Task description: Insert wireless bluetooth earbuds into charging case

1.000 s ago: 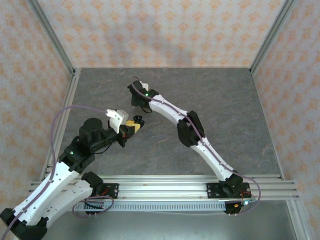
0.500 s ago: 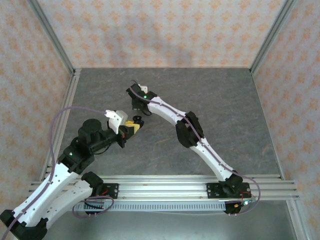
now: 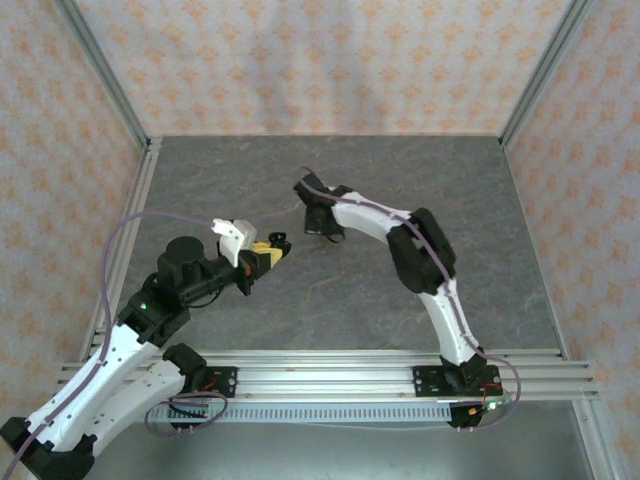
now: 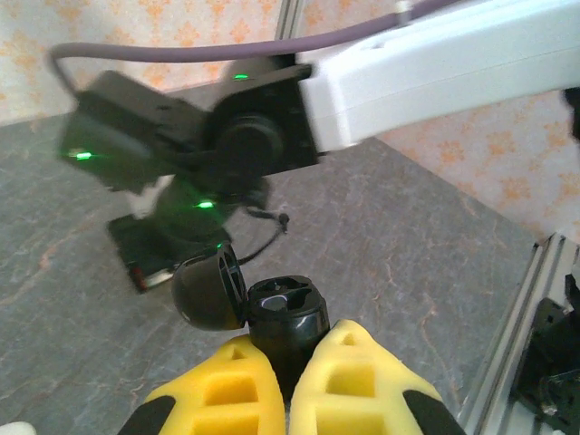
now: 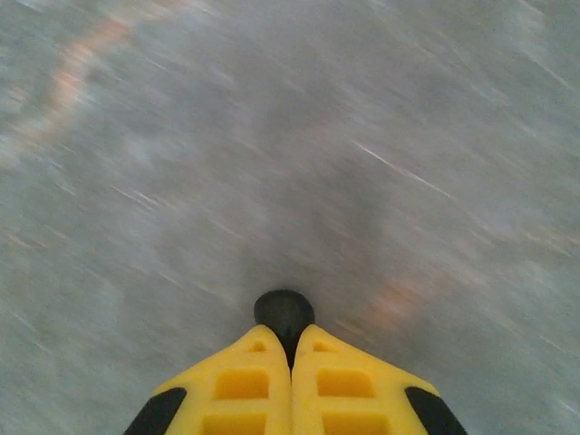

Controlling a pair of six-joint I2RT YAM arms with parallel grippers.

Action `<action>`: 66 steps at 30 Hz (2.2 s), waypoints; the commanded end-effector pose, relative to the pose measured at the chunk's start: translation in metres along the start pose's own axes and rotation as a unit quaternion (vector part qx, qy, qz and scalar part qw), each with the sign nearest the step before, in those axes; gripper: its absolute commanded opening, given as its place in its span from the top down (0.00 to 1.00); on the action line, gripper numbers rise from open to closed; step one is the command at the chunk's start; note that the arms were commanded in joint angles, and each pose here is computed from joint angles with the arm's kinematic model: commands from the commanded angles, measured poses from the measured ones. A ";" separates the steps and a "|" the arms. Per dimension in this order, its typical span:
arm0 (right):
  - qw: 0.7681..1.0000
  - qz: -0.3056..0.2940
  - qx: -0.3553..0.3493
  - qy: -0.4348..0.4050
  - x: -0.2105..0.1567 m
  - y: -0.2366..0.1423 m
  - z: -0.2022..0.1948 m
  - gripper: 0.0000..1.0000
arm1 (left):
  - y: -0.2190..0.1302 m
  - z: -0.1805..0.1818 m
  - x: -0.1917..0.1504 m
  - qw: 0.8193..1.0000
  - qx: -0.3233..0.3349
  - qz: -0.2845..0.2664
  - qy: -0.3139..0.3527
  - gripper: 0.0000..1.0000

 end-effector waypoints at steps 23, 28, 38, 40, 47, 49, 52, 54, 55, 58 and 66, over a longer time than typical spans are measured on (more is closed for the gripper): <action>0.996 0.071 -0.037 0.049 -0.064 -0.095 -0.109 0.63 | 0.069 -0.019 0.046 0.995 -0.100 -0.008 -0.024 1.00; 0.993 0.097 -0.038 0.056 -0.059 -0.094 -0.111 0.63 | 0.069 -0.018 0.042 0.995 -0.092 -0.006 -0.026 1.00; 0.986 0.151 -0.051 0.053 -0.068 -0.068 -0.115 0.63 | 0.070 -0.018 0.038 0.996 -0.090 0.004 -0.026 1.00; 0.985 0.153 -0.057 0.052 -0.069 -0.063 -0.116 0.62 | 0.072 -0.018 0.037 0.995 -0.093 0.008 -0.026 1.00; 0.984 0.159 -0.076 0.042 -0.070 -0.053 -0.118 0.62 | 0.073 -0.019 0.036 0.995 -0.097 0.012 -0.021 1.00; 0.984 0.156 -0.082 0.038 -0.069 -0.051 -0.119 0.63 | 0.073 -0.019 0.035 0.995 -0.098 0.013 -0.018 1.00; 0.984 0.157 -0.081 0.038 -0.069 -0.047 -0.119 0.64 | 0.074 -0.019 0.035 0.995 -0.099 0.016 -0.018 1.00; 0.983 0.160 -0.080 0.037 -0.069 -0.044 -0.119 0.66 | 0.074 -0.018 0.035 0.995 -0.098 0.017 -0.018 1.00; 0.983 0.162 -0.077 0.038 -0.069 -0.043 -0.118 0.67 | 0.074 -0.019 0.035 0.995 -0.099 0.016 -0.017 1.00; 0.983 0.167 -0.070 0.036 -0.071 -0.039 -0.116 0.71 | 0.073 -0.020 0.035 0.994 -0.104 0.012 -0.014 1.00; 0.985 0.167 -0.037 0.034 -0.071 -0.042 -0.111 0.83 | 0.072 -0.021 0.032 0.994 -0.113 -0.010 -0.006 1.00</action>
Point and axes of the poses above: each hand's point on the last joint's axis, 136 mm out from that joint toward the fingers, its own y axis out along the fingers, its own z axis along the line the jaws close on, x = y × z, the point moved 6 cm from there along -y, back along the fingers, and after that the axes turned 5 degrees about y, right-handed, at the moved point
